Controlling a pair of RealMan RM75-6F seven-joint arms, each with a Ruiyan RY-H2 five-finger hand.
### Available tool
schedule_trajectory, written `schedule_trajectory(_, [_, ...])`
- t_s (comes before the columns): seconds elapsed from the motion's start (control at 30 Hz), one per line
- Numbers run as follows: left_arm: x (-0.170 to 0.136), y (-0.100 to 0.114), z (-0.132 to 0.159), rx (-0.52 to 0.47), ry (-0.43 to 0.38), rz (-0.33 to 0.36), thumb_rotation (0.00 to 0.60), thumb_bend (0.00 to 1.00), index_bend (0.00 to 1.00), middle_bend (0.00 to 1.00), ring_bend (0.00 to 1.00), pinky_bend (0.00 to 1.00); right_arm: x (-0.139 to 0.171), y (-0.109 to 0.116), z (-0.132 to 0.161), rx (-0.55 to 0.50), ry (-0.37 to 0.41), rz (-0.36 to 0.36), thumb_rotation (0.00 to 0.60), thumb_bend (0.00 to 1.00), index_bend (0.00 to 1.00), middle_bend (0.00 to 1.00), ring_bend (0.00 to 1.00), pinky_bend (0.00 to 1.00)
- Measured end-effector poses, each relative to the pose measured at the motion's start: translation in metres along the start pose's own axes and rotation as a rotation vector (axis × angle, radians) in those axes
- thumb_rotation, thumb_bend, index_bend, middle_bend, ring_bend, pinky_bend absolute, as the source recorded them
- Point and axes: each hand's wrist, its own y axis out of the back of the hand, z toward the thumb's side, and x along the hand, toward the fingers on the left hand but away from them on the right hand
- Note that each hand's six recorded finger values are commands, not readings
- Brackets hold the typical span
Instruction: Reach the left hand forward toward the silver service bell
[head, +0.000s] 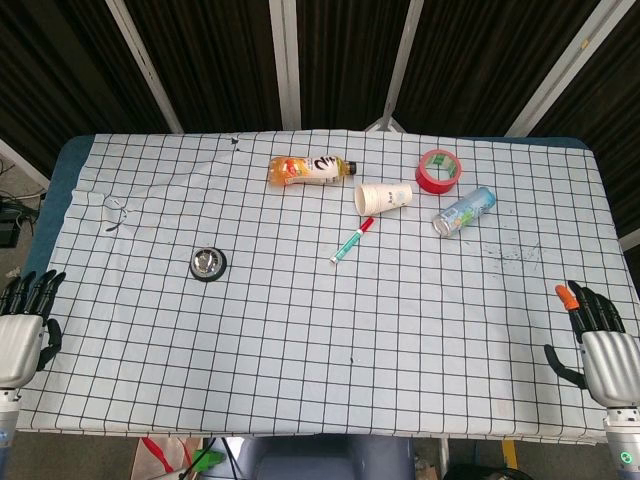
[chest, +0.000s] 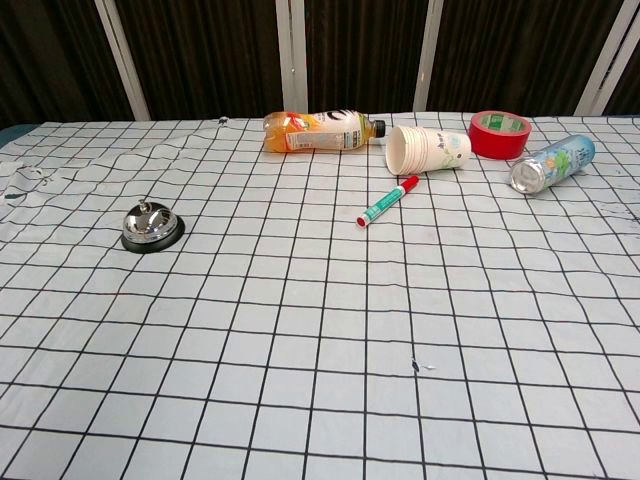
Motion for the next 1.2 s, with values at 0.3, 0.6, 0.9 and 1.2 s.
schedule_trajectory(0.3, [0.001, 0.0, 0.001, 0.001, -0.004, 0.0, 0.6, 0.99, 0.03, 0.06, 0.0, 0.02, 0.0, -0.001, 0.0, 0.007, 0.0, 0.005, 0.6, 0.39, 0.1, 0.0, 0.02, 0.1])
schedule_trajectory(0.6, [0.014, -0.005, 0.009, 0.006, -0.048, -0.004, 0.6, 0.99, 0.03, 0.06, 0.0, 0.02, 0.0, -0.002, -0.002, 0.007, -0.01, 0.01, 0.6, 0.39, 0.1, 0.0, 0.02, 0.09])
schedule_trajectory(0.9, [0.053, -0.02, 0.042, 0.008, -0.157, -0.034, 0.6, 0.99, 0.03, 0.06, 0.0, 0.02, -0.001, -0.004, 0.001, 0.014, -0.003, 0.016, 0.6, 0.39, 0.1, 0.0, 0.02, 0.1])
schedule_trajectory(1.2, [0.101, -0.044, 0.103, 0.025, -0.285, -0.069, 0.6, 0.99, 0.03, 0.06, 0.0, 0.02, -0.003, -0.004, -0.003, 0.012, -0.014, 0.016, 0.6, 0.39, 0.1, 0.0, 0.02, 0.1])
